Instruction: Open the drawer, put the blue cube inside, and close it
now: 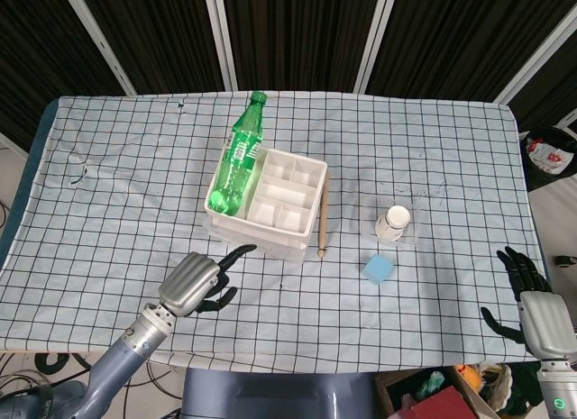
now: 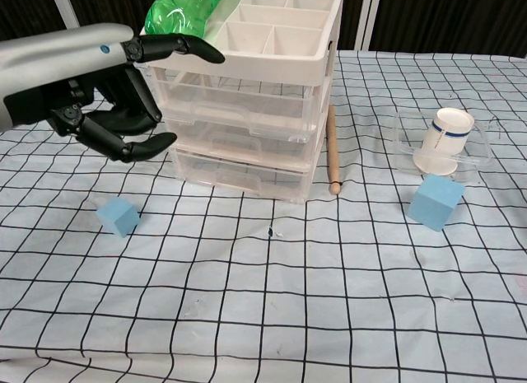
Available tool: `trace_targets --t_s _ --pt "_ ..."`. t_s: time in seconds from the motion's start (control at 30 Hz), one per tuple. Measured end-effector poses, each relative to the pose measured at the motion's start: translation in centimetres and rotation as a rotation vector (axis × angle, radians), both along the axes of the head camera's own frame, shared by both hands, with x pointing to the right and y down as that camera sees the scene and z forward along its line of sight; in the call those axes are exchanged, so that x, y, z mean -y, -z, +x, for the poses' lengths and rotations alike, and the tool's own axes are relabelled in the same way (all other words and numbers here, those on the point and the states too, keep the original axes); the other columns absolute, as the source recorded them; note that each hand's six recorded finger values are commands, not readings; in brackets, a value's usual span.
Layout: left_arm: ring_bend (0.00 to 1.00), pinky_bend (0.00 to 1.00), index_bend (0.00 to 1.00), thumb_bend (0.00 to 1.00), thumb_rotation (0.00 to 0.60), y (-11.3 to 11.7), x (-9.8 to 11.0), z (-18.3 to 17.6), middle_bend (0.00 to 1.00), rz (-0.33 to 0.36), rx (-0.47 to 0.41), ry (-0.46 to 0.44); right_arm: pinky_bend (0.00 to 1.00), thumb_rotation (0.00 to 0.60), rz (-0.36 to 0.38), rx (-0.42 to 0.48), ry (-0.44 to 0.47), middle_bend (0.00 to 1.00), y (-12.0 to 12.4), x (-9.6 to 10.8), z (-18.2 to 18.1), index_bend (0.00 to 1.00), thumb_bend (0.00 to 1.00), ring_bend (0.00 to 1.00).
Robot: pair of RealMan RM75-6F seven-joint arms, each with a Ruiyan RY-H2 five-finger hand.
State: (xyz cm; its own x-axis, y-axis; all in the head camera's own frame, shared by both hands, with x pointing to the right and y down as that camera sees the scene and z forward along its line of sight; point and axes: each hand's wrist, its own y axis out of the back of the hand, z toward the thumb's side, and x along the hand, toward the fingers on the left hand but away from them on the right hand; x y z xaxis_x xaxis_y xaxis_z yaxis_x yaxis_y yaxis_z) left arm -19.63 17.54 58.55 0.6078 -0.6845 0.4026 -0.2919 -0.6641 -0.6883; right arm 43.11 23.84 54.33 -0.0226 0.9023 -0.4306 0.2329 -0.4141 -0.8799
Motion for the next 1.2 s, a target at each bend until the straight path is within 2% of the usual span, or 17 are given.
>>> trace_targets --t_s 0.47,0.77,1.2 --pt "0.94 0.87 0.16 0.44 0.6 -1.0 2.4 -0.9 0.97 0.008 0.215 0.085 0.18 0.6 -0.002 0.0 0.0 0.0 0.0 0.0 0.0 0.0 0.25 0.0" --pt "0.94 0.87 0.17 0.44 0.6 -1.5 3.0 -0.8 0.97 -0.02 0.258 0.108 0.18 0.6 -0.003 0.0 0.001 0.0 0.0 0.0 0.0 0.0 0.25 0.0" --pt "0.95 0.88 0.34 0.44 0.6 -1.7 3.1 -0.8 0.98 -0.051 0.264 0.121 0.18 0.6 -0.002 0.0 0.001 0.0 0.0 0.0 0.0 0.0 0.25 0.0"
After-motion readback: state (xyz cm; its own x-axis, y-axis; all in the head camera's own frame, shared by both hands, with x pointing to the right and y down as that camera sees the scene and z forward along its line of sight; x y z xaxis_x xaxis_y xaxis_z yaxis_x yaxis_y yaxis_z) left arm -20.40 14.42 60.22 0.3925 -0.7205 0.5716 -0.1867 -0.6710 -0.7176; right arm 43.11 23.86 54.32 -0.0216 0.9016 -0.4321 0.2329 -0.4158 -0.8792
